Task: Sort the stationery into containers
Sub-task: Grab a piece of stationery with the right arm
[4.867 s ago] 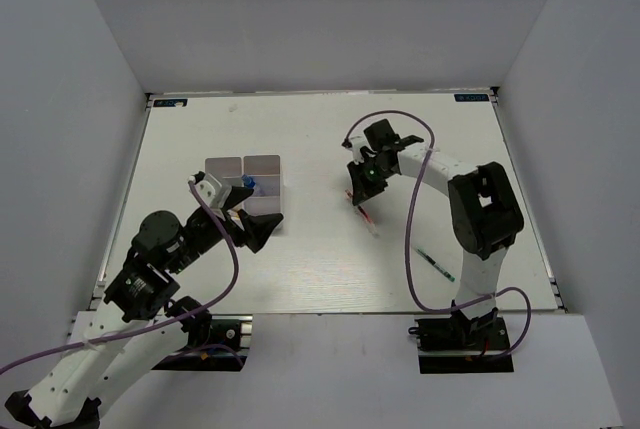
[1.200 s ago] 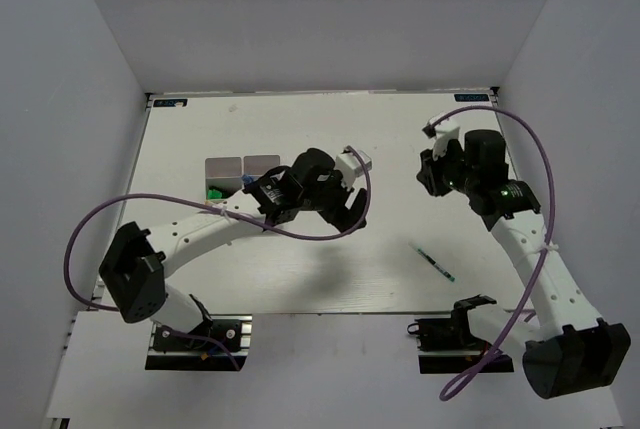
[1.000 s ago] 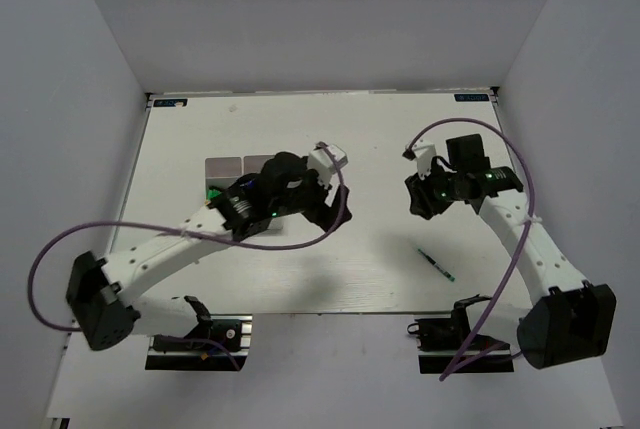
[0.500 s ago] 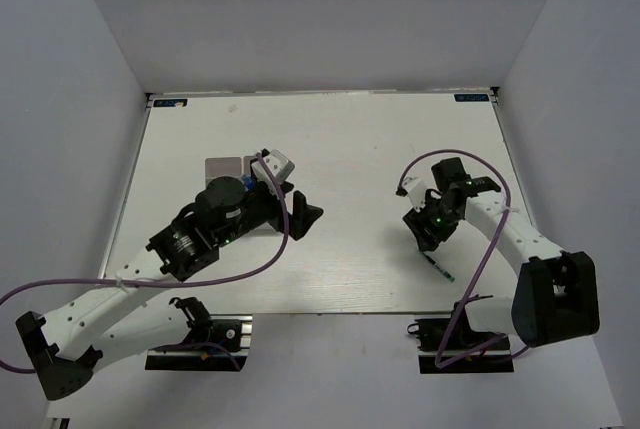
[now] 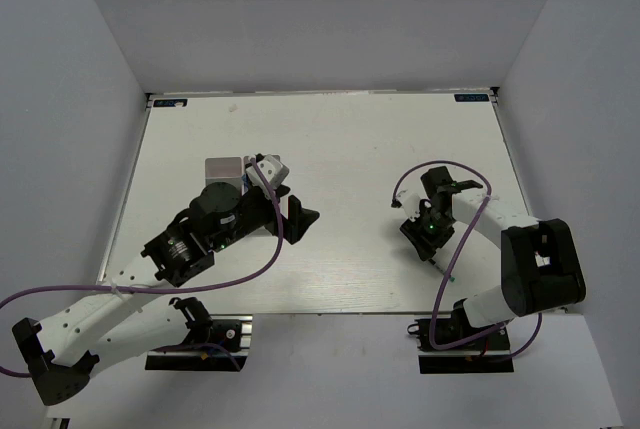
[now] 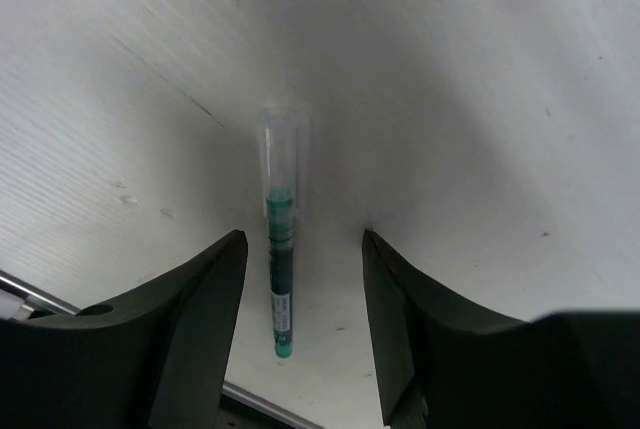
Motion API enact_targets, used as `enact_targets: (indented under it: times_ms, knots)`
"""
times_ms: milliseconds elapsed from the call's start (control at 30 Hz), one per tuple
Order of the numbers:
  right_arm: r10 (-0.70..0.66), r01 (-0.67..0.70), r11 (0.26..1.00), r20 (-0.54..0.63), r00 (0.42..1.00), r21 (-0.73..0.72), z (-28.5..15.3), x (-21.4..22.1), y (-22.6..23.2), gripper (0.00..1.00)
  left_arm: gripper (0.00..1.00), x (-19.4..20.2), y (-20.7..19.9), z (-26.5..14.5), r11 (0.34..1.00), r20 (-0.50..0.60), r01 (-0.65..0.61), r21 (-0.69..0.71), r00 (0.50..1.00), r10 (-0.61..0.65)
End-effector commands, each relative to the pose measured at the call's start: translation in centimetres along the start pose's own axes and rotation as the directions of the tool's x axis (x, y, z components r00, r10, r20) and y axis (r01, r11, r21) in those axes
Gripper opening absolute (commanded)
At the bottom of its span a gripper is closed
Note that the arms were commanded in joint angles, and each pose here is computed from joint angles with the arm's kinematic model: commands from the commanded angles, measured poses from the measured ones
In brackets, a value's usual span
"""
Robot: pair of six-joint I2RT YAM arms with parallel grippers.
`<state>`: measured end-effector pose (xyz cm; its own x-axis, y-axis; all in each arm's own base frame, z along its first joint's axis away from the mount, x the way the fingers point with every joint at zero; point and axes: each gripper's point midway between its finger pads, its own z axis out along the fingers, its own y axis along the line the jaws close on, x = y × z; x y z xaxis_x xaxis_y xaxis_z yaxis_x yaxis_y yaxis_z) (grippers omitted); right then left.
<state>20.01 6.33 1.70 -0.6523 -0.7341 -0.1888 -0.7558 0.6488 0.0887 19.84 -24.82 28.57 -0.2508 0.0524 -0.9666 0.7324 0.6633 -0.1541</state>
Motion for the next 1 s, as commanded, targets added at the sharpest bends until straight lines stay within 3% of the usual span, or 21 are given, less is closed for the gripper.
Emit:
enact_targets:
  times_ms: [0, 233, 600, 967]
  knots:
    - [-0.001, 0.001, 1.0, -0.037, 0.999, 0.005, 1.1, 0.8, 0.0, 0.56, 0.99, -0.2, 0.2, -0.3, 1.0, 0.01, -0.004, -0.004, 1.0, 0.004]
    - [-0.008, 0.01, 1.0, -0.095, 0.995, 0.02, 2.6, 1.9, 0.2, 0.45, 0.99, -0.2, 0.2, -0.3, 1.0, 0.01, -0.004, -0.004, 1.0, 0.004]
    - [-0.037, 0.037, 0.999, -0.121, 0.992, 0.0, 2.9, 1.9, 1.1, 0.02, 0.99, -0.5, 0.1, -0.9, 1.0, 0.028, -0.004, -0.001, 1.0, 0.004]
    - [-0.104, 0.108, 0.992, 0.068, 0.992, -0.061, -1.5, -5.6, 2.1, 0.0, 0.99, -1.2, 0.4, -2.6, 1.0, 0.096, -0.001, -0.011, 0.995, 0.002]
